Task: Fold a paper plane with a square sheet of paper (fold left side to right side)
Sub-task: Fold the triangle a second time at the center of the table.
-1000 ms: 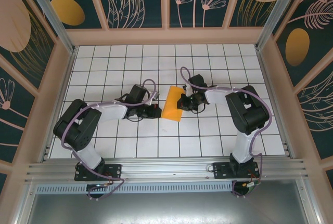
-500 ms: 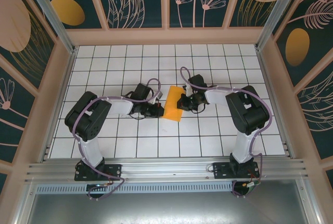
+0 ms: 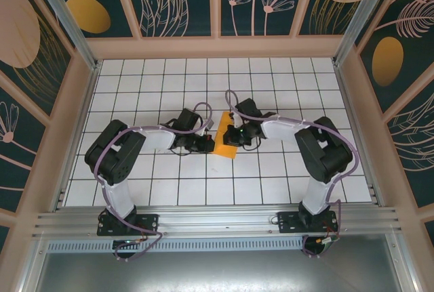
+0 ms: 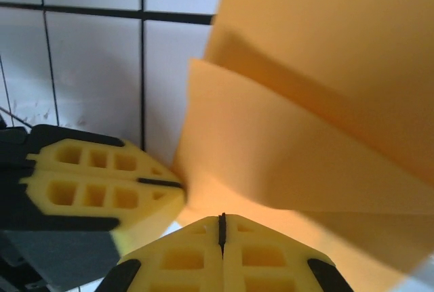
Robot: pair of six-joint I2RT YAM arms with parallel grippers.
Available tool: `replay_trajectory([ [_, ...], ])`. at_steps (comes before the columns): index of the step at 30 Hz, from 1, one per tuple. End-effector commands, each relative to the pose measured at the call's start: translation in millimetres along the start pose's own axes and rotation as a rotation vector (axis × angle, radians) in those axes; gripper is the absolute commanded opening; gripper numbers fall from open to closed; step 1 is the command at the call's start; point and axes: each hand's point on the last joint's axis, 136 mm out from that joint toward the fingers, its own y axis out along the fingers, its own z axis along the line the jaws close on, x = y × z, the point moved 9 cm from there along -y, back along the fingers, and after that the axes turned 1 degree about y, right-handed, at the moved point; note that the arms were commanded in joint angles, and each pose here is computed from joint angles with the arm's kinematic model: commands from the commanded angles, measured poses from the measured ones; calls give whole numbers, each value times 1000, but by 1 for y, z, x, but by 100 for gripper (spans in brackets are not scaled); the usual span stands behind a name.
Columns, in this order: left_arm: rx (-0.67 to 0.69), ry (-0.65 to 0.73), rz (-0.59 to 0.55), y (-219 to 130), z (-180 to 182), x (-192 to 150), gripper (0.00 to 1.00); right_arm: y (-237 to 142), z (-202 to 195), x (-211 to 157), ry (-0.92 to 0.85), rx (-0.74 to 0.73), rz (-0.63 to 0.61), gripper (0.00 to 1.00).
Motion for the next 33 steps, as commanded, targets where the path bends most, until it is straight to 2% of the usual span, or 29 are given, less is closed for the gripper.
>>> replay_trajectory([
  [1, 142, -33, 76, 8, 20, -20, 2, 12, 9, 8, 4, 31, 21, 0],
  [19, 151, -40, 74, 8, 20, -20, 1, 28, -5, -3, 35, -7, 84, 0],
  [33, 181, -51, 92, 10, 26, -26, 0, 24, -39, -7, 70, -149, 109, 0],
])
